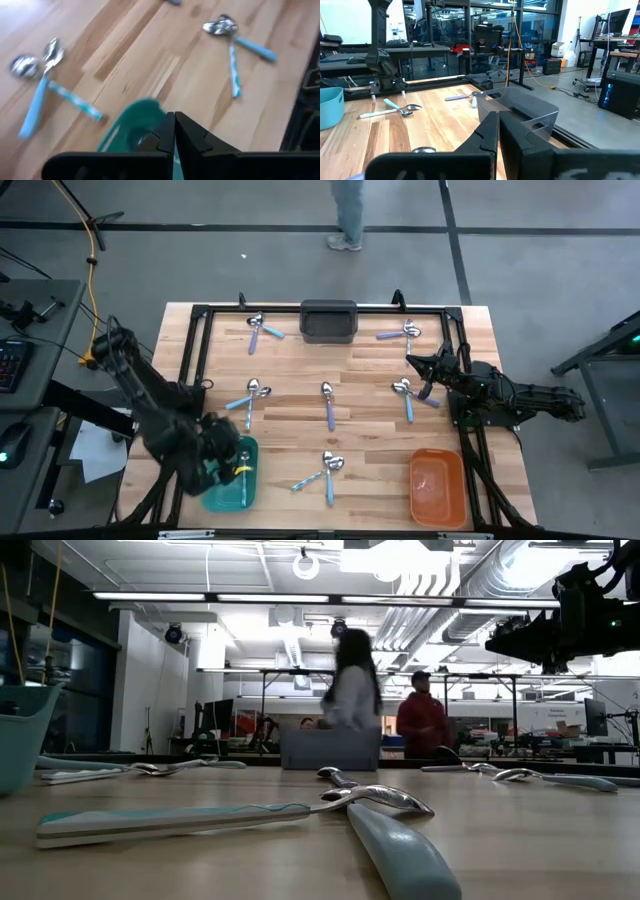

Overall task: Sort silverware by color (type)
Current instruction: Put the purple spoon into the orange bin

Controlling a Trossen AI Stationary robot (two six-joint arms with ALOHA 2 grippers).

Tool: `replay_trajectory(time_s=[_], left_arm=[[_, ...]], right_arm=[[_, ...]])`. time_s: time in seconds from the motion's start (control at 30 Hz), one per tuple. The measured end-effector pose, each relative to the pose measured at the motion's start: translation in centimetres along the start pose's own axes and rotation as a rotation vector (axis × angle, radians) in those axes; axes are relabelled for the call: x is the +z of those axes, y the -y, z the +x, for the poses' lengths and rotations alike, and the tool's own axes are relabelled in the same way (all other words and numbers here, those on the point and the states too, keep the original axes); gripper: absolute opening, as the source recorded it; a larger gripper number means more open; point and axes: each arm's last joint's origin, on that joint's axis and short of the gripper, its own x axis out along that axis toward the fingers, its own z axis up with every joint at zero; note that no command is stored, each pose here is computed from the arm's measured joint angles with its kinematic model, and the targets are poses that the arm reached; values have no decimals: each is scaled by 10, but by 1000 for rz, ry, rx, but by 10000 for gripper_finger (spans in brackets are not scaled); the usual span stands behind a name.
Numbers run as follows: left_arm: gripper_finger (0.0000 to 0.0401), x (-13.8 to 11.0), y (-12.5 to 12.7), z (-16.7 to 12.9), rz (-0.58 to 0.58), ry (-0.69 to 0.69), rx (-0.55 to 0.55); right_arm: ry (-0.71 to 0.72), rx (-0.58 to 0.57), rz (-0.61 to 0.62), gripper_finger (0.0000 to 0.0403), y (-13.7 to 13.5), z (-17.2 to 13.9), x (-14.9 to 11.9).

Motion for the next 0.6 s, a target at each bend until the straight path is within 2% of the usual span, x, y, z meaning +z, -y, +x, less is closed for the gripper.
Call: replay_trajectory(time_s=[0.4, 0.6], left_arm=[[0, 52, -43, 39, 179, 164, -280], [0, 69, -50, 50, 259, 233, -309]], right_arm=[[0, 0, 0, 0, 0, 0, 0], [0, 0, 0, 0, 0, 0, 0]])
